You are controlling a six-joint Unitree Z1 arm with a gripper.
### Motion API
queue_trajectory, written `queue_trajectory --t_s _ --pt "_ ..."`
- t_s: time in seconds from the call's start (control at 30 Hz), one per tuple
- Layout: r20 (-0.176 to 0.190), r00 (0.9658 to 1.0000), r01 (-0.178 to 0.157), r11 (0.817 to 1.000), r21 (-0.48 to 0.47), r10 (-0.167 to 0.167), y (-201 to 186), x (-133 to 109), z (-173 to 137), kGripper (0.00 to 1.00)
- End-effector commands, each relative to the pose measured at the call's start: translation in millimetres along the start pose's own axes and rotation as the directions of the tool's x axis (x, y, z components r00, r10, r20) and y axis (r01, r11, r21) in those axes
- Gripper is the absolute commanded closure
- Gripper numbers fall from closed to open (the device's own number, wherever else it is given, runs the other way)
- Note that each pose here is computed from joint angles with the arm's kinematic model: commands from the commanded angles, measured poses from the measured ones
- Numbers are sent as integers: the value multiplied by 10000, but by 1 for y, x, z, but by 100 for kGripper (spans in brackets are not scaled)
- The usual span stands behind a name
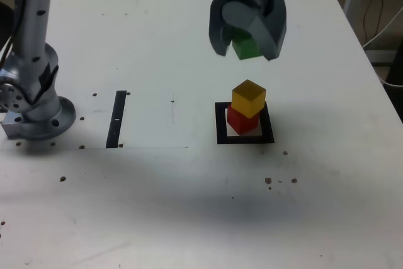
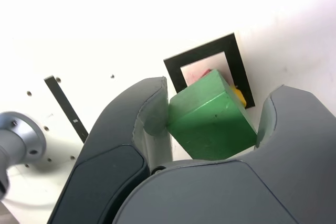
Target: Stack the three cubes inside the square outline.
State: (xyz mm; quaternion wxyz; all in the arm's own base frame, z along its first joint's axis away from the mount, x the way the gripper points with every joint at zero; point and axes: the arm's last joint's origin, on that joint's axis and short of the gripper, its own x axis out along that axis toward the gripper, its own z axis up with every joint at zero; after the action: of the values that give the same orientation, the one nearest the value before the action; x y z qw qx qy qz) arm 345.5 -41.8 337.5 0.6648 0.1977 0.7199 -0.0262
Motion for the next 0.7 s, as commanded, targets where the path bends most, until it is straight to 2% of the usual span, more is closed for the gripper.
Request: queue_trajectory --t_s 0.0,0.17,0.33,0.67 --pt "73 9999 78 9998 -173 -76 -3 -2 -3 61" --pt "72 9991 409 9982 -433 -406 -8 4 -4 61" --pt "230 9969 758 9965 -344 -751 -14 14 -1 61" --pt "385 9960 811 9966 -155 -805 -26 22 2 61"
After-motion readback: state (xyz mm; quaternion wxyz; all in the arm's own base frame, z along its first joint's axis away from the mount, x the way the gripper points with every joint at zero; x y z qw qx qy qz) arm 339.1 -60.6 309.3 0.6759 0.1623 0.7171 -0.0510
